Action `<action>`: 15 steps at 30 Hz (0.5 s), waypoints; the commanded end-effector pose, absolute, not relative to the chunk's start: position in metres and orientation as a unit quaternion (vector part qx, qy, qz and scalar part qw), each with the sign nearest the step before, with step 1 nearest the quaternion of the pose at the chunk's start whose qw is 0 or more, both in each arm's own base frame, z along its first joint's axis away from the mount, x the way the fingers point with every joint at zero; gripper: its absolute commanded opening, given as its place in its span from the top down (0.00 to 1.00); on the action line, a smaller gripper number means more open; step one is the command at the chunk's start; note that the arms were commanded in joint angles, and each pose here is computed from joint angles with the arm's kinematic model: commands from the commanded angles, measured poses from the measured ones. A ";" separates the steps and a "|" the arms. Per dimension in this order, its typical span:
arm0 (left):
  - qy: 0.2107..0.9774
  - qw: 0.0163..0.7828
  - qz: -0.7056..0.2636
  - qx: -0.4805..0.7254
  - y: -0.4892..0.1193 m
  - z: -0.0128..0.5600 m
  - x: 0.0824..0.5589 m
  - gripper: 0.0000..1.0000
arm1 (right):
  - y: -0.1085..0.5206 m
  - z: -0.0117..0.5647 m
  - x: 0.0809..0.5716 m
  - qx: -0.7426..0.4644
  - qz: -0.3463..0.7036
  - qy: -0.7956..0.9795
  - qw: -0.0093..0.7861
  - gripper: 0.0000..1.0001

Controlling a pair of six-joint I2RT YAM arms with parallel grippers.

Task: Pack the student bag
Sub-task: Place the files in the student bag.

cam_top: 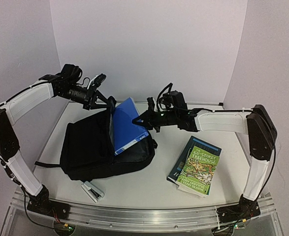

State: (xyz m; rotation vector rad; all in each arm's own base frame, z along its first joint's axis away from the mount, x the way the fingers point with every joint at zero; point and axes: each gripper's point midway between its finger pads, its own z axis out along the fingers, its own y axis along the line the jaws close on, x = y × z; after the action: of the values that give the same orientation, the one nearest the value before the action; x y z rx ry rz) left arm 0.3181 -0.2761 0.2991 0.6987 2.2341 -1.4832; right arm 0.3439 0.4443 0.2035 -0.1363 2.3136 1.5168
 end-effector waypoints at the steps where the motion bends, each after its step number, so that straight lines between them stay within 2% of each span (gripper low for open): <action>1: 0.753 0.221 -0.549 0.288 -0.287 0.333 0.320 1.00 | 0.471 0.225 0.346 -0.032 0.592 0.772 0.230 1.00; 6: 0.744 0.238 -0.554 0.288 -0.291 0.336 0.329 1.00 | 0.489 0.202 0.329 -0.030 0.604 0.767 0.215 1.00; 15: 0.743 0.241 -0.555 0.287 -0.292 0.336 0.333 1.00 | 0.523 0.194 0.311 -0.025 0.650 0.733 0.200 1.00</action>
State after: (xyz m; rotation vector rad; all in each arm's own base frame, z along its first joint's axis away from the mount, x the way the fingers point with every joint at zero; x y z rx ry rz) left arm 0.3341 -0.2836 0.2949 0.6805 2.2105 -1.4943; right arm 0.3100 0.5049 0.1510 -0.0684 2.2647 1.6670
